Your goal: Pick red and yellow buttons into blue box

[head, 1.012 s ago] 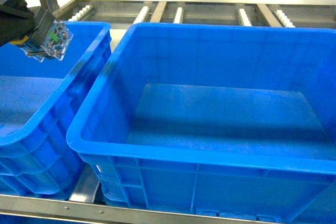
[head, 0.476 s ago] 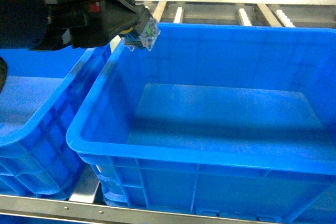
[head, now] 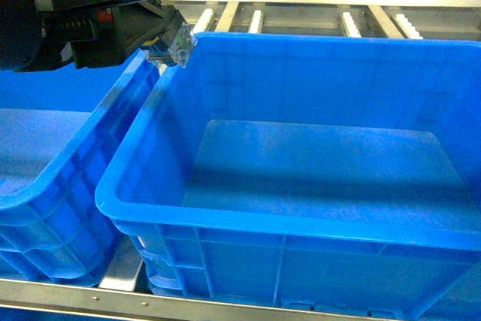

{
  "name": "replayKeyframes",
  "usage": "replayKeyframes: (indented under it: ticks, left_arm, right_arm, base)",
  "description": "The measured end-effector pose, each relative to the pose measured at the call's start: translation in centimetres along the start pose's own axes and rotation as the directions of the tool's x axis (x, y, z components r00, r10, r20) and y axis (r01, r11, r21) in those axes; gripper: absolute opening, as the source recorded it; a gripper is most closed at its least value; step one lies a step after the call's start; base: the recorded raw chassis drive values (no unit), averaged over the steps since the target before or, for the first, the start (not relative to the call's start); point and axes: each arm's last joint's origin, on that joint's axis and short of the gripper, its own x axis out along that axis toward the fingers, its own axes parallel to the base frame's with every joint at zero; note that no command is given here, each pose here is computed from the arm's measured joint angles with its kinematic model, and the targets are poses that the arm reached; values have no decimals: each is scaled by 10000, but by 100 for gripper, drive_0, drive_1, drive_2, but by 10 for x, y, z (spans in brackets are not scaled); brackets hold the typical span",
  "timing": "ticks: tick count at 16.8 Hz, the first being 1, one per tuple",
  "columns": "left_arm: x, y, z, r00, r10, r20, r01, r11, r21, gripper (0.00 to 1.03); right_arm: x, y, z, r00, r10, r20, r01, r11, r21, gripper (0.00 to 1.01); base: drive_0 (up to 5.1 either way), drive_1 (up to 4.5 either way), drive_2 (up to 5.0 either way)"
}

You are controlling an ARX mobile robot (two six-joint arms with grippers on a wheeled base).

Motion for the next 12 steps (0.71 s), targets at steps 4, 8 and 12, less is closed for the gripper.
replayKeyframes:
  ticks: [4, 8, 12]
  left_arm:
    - [0, 0, 0, 9999, -137, 3, 137, 9999, 5, 18]
    - [0, 0, 0, 9999, -134, 8, 133, 9999, 17, 18]
    - [0, 0, 0, 9999, -134, 8, 133, 9999, 32, 18]
  right_arm:
    - [1, 0, 0, 9999, -100, 47, 100, 9999, 36, 32]
    - [24, 1, 4, 9994, 18, -331, -19, 10000, -19, 32]
    - [60, 8, 18, 9979, 222, -611, -232, 9996, -155, 32]
  base:
    - [0, 0, 0]
    - [0, 0, 0]
    - [0, 0, 0]
